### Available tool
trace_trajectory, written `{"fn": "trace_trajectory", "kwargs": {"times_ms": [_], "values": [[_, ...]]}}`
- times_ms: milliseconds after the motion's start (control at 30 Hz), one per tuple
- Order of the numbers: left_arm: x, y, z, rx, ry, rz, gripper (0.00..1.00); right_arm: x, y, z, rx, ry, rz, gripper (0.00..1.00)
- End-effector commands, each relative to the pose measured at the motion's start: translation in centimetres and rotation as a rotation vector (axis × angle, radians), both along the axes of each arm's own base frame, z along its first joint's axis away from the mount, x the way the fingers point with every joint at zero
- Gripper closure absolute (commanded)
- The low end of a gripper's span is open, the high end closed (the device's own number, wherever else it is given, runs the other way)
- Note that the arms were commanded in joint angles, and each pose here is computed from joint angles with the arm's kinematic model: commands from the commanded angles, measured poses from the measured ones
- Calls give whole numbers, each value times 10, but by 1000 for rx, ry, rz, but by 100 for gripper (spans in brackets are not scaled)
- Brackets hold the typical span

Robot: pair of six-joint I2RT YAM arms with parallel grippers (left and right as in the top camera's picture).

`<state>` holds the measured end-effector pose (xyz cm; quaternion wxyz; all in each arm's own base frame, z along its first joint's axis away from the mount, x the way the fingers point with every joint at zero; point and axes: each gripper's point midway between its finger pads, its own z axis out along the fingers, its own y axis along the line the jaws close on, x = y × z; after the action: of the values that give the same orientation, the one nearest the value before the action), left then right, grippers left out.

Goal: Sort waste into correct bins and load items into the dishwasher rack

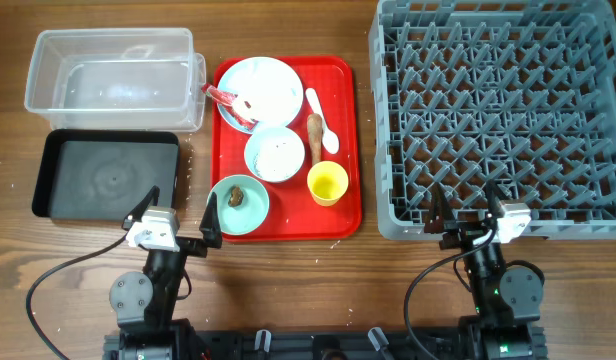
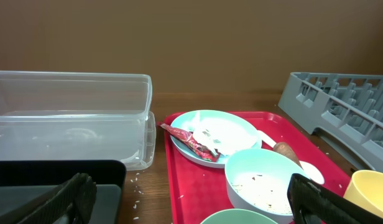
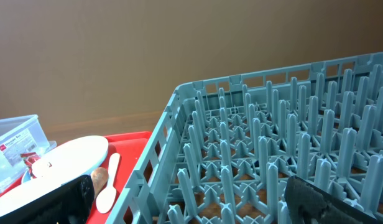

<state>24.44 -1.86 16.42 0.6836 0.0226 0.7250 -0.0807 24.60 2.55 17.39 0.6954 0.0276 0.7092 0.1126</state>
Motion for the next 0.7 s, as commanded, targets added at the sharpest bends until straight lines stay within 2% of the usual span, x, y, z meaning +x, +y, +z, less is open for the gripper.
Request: {"fn": "trace_trajectory", "kwargs": {"times_ms": [0,167,267,300,367,433,533,667], "values": [[0,0,-2,-5,-1,2,0,0,1,0,-13,-4,11,0],[0,1,6,-3,-34,9,0,0,-8,16,-12,-71,-43,0],[-2,-12,9,-14,-42,-69,0,-8,8,53,-147,-186,42,1],[-2,-12,20,-151,-58,-68,0,-10,9,65,-147,-200,48,0],[-6,-13,52,-293,-135,-83,0,-12,11,93,-148,-192,58,0],[-10,-16,72,-288,-150,-101,0,-9,17,119,-150,-182,92,0],[-2,-16,105,-299,-62,-95,0,12,19,165,-159,-84,109,0],[45,-22,148,-328,178,-119,0,45,21,212,-203,108,124,0]]}}
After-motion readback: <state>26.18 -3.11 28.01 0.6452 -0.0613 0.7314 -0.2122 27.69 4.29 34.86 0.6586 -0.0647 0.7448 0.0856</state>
